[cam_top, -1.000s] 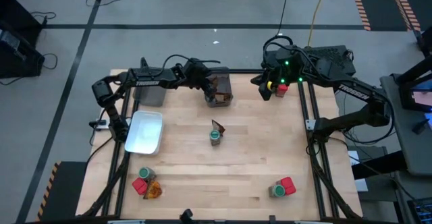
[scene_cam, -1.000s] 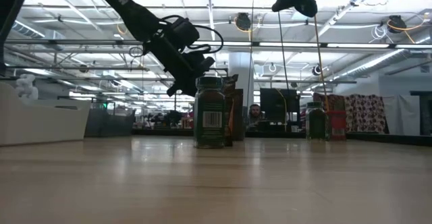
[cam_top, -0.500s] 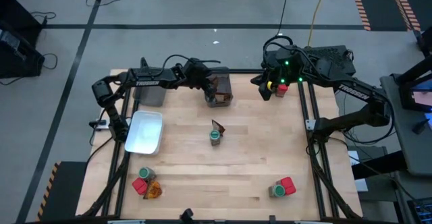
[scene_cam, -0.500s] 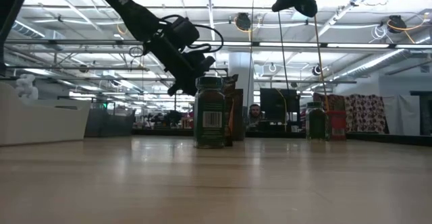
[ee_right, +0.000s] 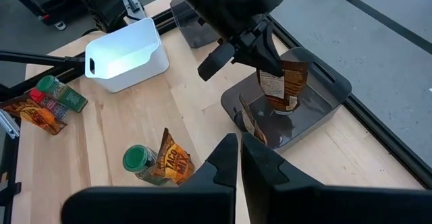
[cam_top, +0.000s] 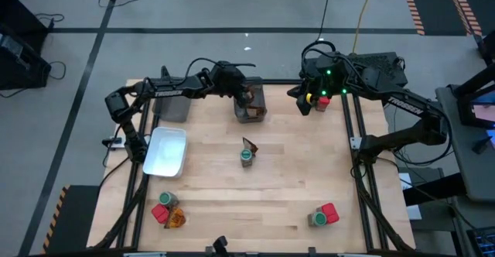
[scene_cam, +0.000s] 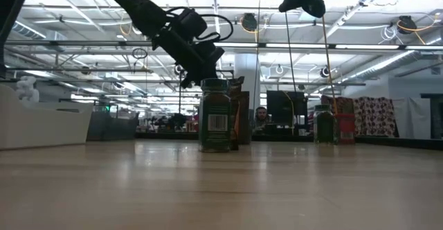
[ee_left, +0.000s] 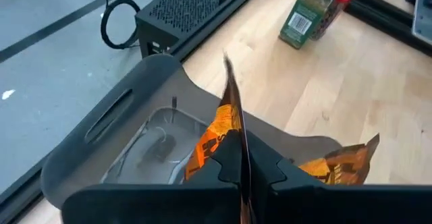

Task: Sort spices by type
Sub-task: Put the bottom right brown seasoning bag into the middle black bin, then put the top brown seasoning bag into the middle black bin

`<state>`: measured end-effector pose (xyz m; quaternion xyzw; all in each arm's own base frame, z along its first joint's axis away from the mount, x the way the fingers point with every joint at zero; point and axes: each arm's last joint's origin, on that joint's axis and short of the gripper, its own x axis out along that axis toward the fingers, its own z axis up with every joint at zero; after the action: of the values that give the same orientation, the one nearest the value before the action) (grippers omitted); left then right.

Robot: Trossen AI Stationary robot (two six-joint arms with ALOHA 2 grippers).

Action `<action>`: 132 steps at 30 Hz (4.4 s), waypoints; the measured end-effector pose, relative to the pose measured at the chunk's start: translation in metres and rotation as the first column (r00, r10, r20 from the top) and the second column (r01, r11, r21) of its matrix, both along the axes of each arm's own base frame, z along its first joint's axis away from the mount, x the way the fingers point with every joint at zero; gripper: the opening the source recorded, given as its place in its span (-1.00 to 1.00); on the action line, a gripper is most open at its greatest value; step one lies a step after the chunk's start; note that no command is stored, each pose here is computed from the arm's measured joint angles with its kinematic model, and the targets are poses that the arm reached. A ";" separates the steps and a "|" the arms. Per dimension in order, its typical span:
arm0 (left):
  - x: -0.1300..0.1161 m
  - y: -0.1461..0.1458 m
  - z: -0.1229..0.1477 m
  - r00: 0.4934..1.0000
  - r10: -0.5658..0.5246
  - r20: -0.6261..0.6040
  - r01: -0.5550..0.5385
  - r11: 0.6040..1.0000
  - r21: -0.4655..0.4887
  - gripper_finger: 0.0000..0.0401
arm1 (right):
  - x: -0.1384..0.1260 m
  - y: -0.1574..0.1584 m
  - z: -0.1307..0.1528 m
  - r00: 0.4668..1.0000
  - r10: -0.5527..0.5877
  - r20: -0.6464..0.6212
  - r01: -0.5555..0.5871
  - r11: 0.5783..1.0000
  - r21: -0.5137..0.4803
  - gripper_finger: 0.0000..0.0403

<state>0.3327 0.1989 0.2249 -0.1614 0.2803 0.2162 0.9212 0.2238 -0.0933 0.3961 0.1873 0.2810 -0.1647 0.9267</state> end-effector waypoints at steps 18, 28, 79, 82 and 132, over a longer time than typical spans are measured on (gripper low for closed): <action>0.010 -0.020 -0.001 0.969 -0.246 -0.034 0.248 0.966 0.071 -1.00 | 0.005 -0.002 0.009 0.996 0.017 0.092 -0.011 0.998 -0.064 -1.00; 0.013 -0.027 -0.001 0.959 -0.278 -0.048 0.282 0.955 0.089 -0.99 | 0.005 -0.002 0.010 0.995 0.018 0.100 -0.011 0.998 -0.068 -1.00; -0.015 -0.036 0.049 0.962 -0.272 0.009 0.268 0.955 0.130 -0.06 | 0.002 -0.001 0.003 0.999 0.033 0.020 -0.031 0.998 -0.059 -0.64; -0.027 -0.044 0.063 0.964 -0.264 0.017 0.261 0.960 0.104 0.00 | 0.002 -0.001 0.003 0.999 0.034 0.020 -0.033 0.998 -0.059 -0.59; -0.126 -0.268 0.098 0.883 -0.372 -0.288 0.286 0.910 -0.299 0.01 | 0.114 0.101 -0.033 0.866 0.469 0.172 -0.455 0.883 -0.118 -0.53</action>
<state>0.2071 -0.0692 0.3226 -0.1855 0.4824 0.0431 0.8550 0.3382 0.0080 0.3628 0.0957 0.2192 0.0710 0.9684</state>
